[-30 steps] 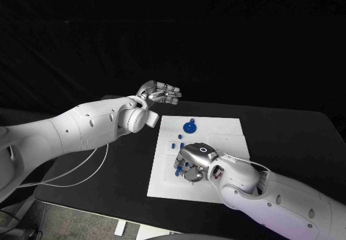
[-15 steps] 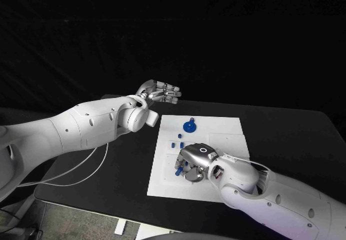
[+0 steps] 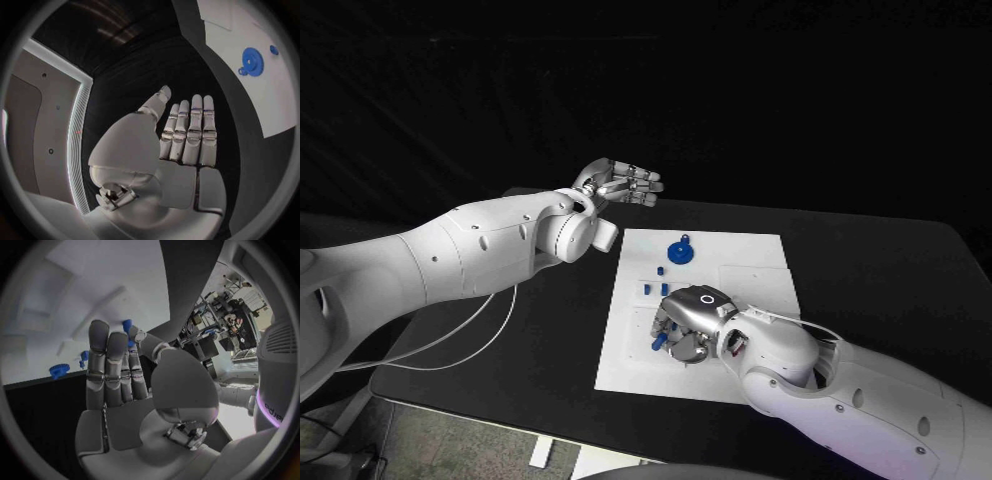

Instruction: Assemble the parts on the task board

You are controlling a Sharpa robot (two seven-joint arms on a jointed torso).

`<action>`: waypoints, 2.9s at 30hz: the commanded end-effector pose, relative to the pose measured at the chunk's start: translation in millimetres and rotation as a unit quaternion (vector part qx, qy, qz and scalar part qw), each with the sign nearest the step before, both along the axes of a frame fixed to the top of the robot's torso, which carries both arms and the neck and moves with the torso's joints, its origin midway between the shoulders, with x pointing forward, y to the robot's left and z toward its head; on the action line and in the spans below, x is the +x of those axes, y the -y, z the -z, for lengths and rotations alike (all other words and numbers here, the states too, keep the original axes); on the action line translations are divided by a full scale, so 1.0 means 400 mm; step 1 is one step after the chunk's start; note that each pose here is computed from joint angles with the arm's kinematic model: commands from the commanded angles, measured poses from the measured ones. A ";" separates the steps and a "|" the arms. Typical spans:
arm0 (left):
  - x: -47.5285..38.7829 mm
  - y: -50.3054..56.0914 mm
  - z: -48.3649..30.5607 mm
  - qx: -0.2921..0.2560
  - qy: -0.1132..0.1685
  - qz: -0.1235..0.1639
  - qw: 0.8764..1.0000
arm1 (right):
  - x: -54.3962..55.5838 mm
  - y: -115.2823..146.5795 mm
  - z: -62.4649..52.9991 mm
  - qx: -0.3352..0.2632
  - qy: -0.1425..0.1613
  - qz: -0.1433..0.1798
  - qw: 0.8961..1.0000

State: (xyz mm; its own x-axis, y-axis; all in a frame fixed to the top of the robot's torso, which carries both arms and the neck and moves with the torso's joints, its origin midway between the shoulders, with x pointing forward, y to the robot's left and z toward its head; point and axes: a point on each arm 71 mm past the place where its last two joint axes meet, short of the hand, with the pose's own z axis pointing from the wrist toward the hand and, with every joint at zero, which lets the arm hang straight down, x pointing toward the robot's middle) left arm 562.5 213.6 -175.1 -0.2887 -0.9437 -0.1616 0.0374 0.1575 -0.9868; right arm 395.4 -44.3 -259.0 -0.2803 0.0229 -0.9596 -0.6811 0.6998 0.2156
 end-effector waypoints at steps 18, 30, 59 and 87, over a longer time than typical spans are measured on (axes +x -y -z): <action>-0.001 0.010 -0.003 -0.003 0.001 0.010 1.000 | -0.026 -0.031 0.059 -0.033 -0.017 -0.014 0.999; -0.001 0.008 -0.003 -0.003 0.000 0.009 1.000 | -0.023 -0.023 0.057 -0.013 -0.013 -0.004 1.000; -0.002 -0.014 -0.002 0.000 -0.002 0.005 1.000 | 0.046 0.109 -0.091 0.154 -0.027 0.090 0.984; -0.053 -0.042 0.022 -0.006 -0.008 0.030 1.000 | 0.108 0.465 -0.115 -0.035 -0.302 0.328 0.895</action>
